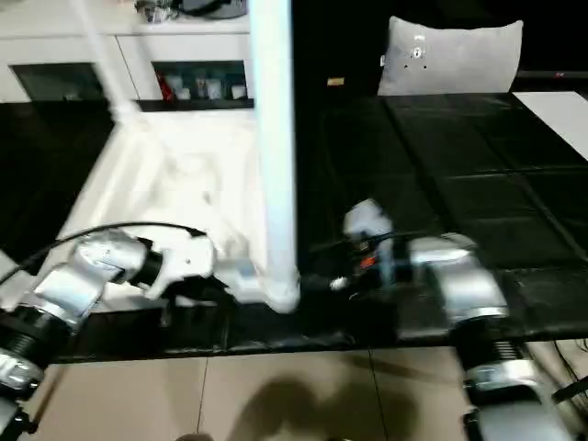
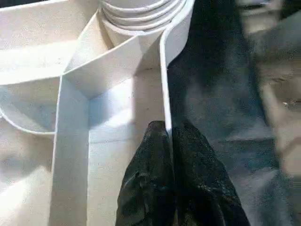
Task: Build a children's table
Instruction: Rotate leg to tighten
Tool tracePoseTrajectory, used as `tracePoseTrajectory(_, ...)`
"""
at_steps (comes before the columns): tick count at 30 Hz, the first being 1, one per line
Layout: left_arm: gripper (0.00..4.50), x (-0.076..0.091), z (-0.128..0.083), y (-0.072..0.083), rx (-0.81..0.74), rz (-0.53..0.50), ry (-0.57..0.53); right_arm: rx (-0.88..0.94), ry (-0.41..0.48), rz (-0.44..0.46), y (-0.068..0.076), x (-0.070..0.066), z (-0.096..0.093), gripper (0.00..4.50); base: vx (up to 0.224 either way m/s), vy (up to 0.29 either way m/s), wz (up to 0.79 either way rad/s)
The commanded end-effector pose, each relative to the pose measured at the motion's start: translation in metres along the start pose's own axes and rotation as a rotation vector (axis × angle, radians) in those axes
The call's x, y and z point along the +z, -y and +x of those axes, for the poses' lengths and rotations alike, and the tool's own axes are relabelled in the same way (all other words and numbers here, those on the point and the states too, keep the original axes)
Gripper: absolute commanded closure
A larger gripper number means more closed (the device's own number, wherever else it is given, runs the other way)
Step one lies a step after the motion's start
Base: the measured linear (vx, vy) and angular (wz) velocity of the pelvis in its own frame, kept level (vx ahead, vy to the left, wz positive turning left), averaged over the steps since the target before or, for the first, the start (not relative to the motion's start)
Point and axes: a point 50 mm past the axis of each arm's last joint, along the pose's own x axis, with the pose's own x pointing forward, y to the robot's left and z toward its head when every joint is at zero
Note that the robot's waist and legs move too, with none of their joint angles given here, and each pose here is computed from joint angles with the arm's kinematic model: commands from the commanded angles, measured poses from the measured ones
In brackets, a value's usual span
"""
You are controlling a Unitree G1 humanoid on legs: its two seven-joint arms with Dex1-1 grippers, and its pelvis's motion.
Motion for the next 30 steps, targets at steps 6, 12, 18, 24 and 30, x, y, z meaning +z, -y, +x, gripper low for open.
tracePoseTrajectory(6, 4.5, 0.002, 0.008, 0.007, -0.109, 0.073, -0.018, 0.092, 0.01, -0.004, -0.003, 0.006, 0.0, 1.96, 0.0, 0.0, 0.0)
tracePoseTrajectory(12, 4.5, 0.001, 0.008, 0.007, -0.11, 0.074, -0.018, 0.145, 0.011, 0.023, -0.006, 0.005, 0.001, 2.39, 0.0, 0.0, 0.0)
tracePoseTrajectory(18, 4.5, 0.003, 0.009, 0.005, -0.074, -0.004, 0.046, 0.147, 0.06, 0.053, -0.008, 0.006, 0.003, 2.48, 0.0, 0.0, 0.0)
tracePoseTrajectory(24, 4.5, 0.014, 0.015, -0.005, 0.077, -0.154, 0.137, -0.179, 0.103, 0.072, 0.01, 0.008, 0.021, 2.49, 0.0, 0.0, 0.0)
tracePoseTrajectory(30, 4.5, 0.03, 0.031, -0.019, 0.293, -0.294, 0.189, -0.574, 0.132, 0.179, 0.029, 0.009, 0.049, 2.52, 0.0, 0.0, 0.0)
